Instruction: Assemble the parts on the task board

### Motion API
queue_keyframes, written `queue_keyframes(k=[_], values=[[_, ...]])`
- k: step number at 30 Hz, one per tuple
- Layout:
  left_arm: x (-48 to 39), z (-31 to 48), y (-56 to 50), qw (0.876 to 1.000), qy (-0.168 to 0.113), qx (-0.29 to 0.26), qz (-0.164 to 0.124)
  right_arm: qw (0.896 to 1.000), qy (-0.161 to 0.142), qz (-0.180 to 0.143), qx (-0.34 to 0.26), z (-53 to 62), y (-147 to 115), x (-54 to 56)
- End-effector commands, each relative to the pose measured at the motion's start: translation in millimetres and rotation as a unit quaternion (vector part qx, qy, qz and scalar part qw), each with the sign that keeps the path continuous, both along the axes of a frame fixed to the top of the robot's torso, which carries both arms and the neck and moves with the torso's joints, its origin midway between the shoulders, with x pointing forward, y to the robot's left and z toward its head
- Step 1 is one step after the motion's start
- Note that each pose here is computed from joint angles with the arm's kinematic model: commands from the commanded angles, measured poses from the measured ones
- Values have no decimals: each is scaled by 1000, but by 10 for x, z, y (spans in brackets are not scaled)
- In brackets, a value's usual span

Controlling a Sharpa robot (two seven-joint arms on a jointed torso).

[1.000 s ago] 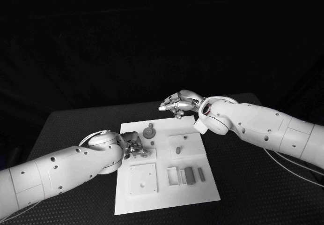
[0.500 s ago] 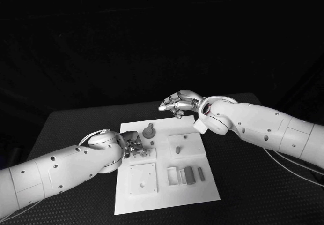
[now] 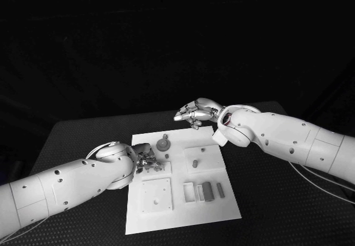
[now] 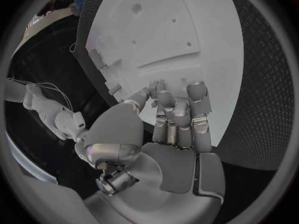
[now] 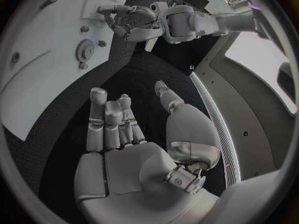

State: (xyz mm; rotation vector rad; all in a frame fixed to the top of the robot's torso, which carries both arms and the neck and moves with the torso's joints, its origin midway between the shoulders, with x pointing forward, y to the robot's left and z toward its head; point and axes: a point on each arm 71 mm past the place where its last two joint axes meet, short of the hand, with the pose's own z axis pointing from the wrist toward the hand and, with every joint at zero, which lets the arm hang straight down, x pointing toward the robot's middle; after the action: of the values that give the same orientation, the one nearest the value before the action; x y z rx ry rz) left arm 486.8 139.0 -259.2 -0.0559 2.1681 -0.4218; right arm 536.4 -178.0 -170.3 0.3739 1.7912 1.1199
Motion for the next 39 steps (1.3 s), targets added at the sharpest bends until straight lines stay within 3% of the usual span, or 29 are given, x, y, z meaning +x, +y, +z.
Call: queue_keyframes(k=[1,17,29,39], values=[[-4,-4,-4,1000,5,-10,5,1000,0,8,-2,-4,12,-8],[36,-27,113,999,12,-5,39,1000,1,7,-2,-6,5,-6],[29,-49,150,999,27,4,39,1000,1,7,-2,-8,4,-6],[5,-83,144,997,63,-9,44,1000,2,7,-2,-9,7,-7]])
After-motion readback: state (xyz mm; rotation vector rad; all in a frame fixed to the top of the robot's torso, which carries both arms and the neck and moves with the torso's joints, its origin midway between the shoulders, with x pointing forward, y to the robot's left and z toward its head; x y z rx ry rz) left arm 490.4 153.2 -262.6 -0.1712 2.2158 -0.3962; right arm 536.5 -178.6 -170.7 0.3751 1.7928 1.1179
